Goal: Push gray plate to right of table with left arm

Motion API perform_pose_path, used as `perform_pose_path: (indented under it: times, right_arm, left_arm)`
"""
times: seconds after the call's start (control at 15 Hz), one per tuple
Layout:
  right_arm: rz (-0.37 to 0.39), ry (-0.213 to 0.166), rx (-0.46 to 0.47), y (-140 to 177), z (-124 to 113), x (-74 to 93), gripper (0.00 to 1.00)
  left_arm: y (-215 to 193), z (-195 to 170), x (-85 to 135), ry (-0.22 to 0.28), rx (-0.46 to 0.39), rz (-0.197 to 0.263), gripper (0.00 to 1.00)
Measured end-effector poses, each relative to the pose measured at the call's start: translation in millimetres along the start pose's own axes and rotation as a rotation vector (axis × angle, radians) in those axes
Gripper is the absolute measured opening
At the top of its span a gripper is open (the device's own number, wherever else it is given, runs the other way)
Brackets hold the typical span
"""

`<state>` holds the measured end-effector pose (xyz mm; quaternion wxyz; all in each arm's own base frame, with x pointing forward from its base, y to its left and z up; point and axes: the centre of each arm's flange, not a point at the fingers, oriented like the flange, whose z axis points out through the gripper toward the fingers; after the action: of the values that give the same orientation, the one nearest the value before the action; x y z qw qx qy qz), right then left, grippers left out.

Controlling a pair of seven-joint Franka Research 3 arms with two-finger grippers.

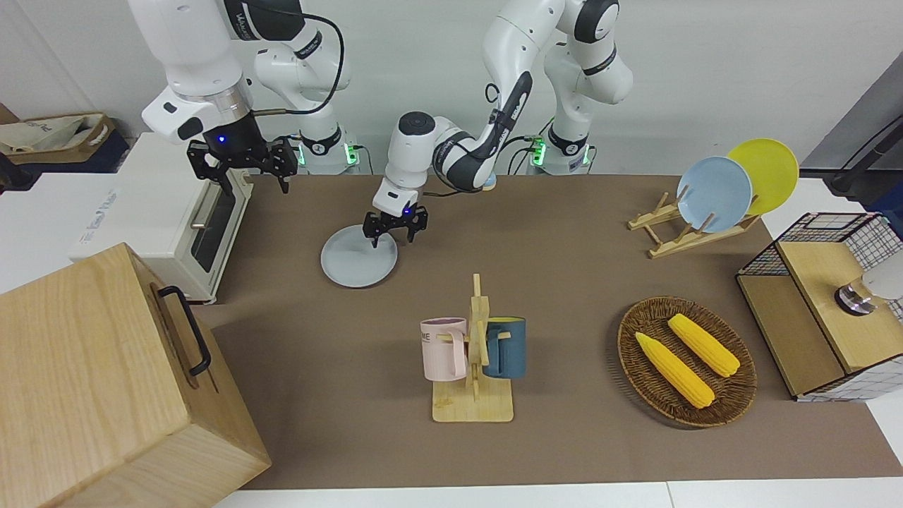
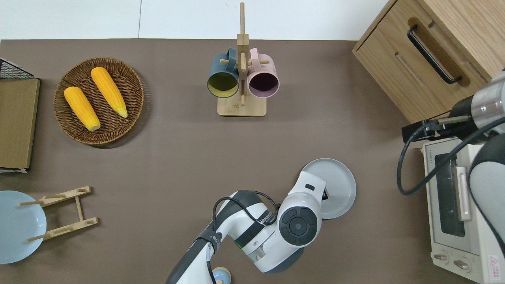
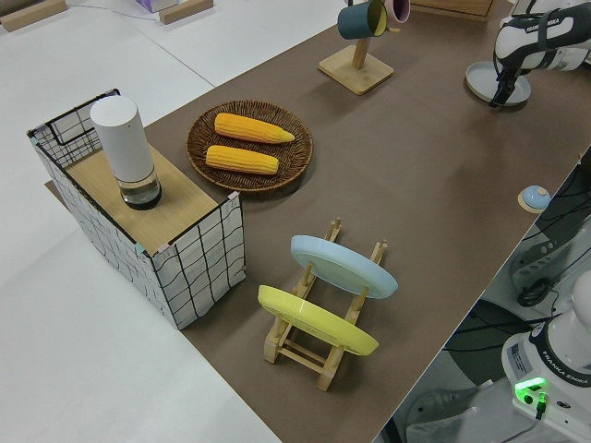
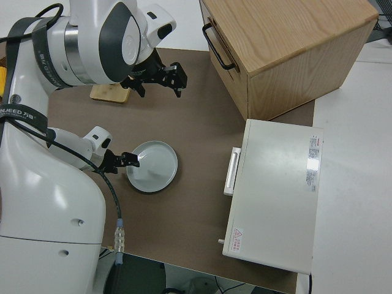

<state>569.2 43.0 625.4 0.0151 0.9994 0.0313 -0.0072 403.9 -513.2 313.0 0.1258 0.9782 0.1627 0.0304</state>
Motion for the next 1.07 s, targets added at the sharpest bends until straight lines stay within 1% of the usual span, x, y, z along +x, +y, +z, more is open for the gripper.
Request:
perform_pose_path:
  times: [0.13,0.27,0.4,0.53,0.73,0.8,0.93,1.07]
  right_arm:
    - [0.0,0.0,0.0,0,0,0.0,0.99]
    - [0.0,0.0,0.0,0,0,0.0,0.99]
    - [0.0,0.0,0.0,0,0,0.0,0.99]
    - [0.0,0.0,0.0,0,0,0.0,0.99]
    - [0.0,0.0,0.0,0,0,0.0,0.99]
    - [0.0,0.0,0.0,0,0,0.0,0.99]
    - [0.0,0.0,0.0,0,0,0.0,0.99]
    - [0.0,0.0,0.0,0,0,0.0,0.99]
  left_arm:
    - [-3,-1,7,0.003,0.012,-0.01,1.0]
    - [-9,-6,14,-0.002,0.045,-0.019,1.0]
    - [-23,-19,31,-0.008,0.093,-0.008,1.0]
    - [-46,-37,54,-0.01,0.133,0.011,1.0]
    - [-80,-56,79,-0.008,0.16,0.016,1.0]
    - [-90,-63,88,-0.014,0.17,0.014,1.0]
    - [-110,-84,108,-0.047,0.184,0.022,1.0]
    - [-137,-118,136,-0.093,0.186,0.039,1.0]
